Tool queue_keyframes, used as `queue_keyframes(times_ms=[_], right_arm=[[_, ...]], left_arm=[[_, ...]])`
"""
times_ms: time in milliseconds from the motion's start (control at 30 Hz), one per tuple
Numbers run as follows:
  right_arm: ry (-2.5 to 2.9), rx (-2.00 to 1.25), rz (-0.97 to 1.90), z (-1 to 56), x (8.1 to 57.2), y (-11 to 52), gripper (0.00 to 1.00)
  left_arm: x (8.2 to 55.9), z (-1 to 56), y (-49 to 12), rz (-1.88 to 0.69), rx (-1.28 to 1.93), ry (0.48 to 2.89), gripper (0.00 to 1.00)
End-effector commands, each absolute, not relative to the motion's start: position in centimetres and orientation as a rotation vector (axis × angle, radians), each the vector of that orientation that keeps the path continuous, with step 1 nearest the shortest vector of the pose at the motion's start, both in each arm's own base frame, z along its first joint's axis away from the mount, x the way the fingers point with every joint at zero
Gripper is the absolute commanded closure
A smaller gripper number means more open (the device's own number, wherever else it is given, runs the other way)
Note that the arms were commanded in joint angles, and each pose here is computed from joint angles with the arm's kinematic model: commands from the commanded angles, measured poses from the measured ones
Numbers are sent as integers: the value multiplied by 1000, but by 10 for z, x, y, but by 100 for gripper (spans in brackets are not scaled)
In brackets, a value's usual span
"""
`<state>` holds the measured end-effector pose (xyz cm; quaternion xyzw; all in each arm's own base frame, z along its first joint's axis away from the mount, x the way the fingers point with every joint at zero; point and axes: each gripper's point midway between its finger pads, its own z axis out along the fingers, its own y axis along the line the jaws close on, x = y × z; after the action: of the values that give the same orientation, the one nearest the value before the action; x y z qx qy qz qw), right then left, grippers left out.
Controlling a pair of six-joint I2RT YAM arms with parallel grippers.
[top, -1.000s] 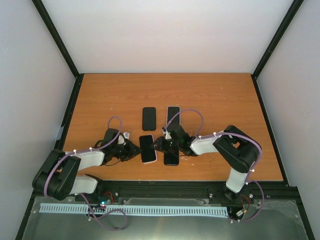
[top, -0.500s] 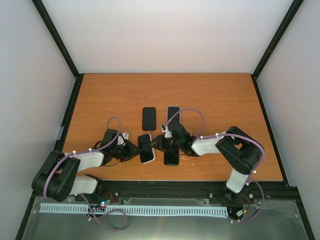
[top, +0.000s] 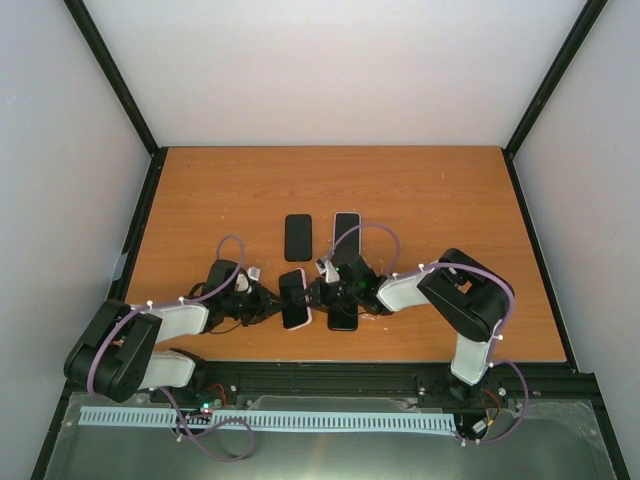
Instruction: Put the phone into the phone case
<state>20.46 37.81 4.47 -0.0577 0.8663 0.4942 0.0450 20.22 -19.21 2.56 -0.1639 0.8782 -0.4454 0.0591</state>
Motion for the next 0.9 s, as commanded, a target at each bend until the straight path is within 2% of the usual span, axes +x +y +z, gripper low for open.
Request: queue_keyframes(times_ms=[0,133,300,433,567,867], right_arm=[[2529,-321,1617,72,200,398,87],[2459,-344,1653,90,199,394,93],[2321,-402,1719,127,197,383,95],[2215,-492,1746,160,188,371,96],[2091,-603,1741,202,175,360,95],[1855,-791,1910,272,137,345,96]], left_arm=[[205,46,-206,-1464,-405,2602,81],[210,66,-208,-1470,-358,2561,67],[216,106,-207,-1474,-265,2451,33],[215,145,-204,-1483,-160,2325,19],[208,192,-203,-1516,-47,2177,14],[167,277,-208,-1696,274,1838,14]])
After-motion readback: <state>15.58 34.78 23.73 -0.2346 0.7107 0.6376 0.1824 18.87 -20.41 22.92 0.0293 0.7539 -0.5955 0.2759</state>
